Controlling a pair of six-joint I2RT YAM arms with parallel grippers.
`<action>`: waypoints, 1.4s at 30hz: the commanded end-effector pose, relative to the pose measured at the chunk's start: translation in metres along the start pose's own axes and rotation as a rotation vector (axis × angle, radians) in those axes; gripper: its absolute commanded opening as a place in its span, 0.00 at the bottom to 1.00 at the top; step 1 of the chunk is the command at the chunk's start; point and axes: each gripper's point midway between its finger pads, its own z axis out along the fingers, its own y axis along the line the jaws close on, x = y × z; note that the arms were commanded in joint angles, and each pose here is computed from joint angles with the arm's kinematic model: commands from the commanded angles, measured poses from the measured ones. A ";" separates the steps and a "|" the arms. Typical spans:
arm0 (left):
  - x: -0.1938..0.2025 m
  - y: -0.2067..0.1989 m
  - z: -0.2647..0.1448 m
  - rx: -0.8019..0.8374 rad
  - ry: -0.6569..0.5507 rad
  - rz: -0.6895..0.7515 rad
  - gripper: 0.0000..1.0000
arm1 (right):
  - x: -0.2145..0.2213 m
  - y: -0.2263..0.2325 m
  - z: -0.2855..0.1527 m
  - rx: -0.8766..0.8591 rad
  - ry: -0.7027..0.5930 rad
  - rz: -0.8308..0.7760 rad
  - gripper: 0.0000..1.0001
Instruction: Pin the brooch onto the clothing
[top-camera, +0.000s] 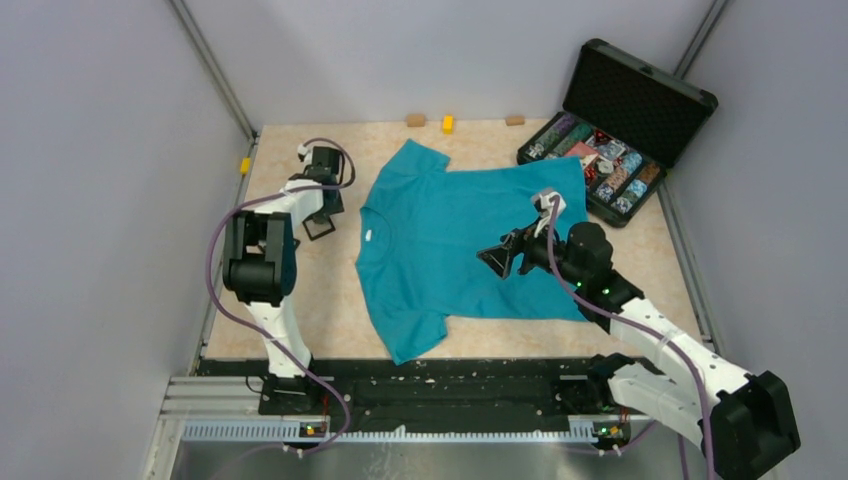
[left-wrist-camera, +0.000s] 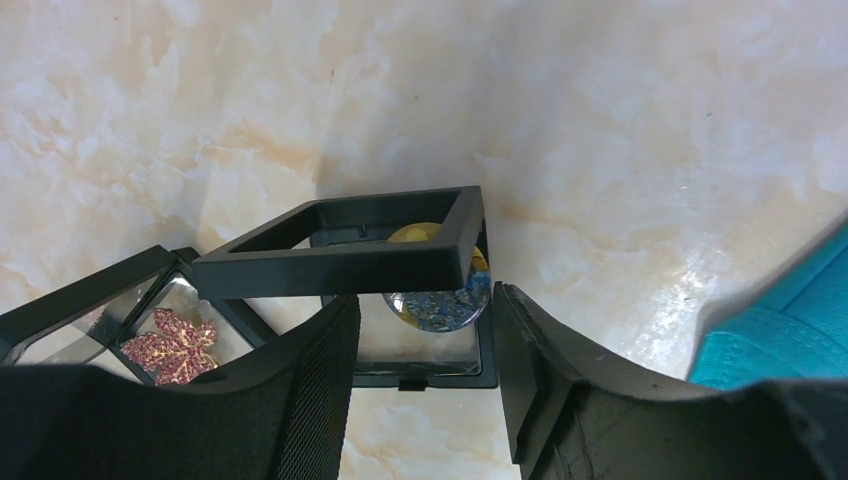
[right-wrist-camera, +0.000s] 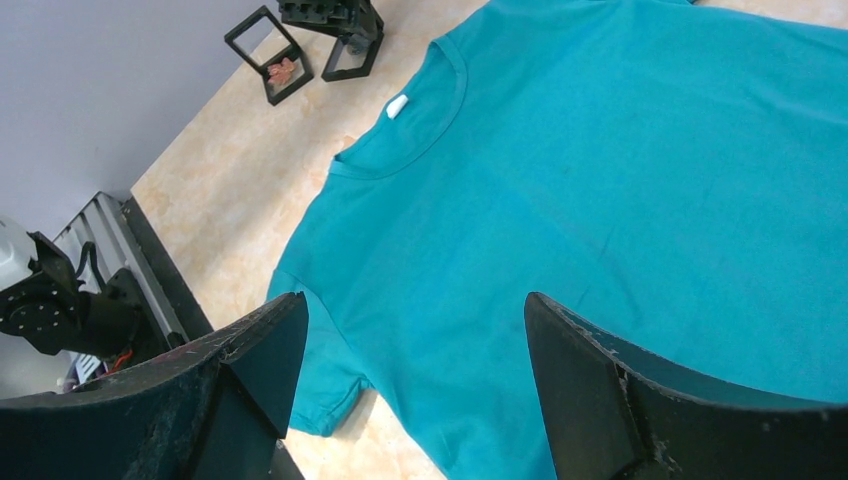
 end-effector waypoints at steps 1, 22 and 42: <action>-0.013 0.001 0.000 0.007 -0.011 -0.004 0.57 | -0.008 0.003 0.002 -0.028 -0.032 -0.014 0.81; 0.001 0.009 0.018 -0.017 0.060 0.037 0.59 | -0.002 0.003 0.006 -0.040 -0.012 -0.007 0.81; 0.000 0.011 0.007 0.024 0.044 0.053 0.38 | 0.003 0.002 0.009 -0.046 0.003 -0.002 0.81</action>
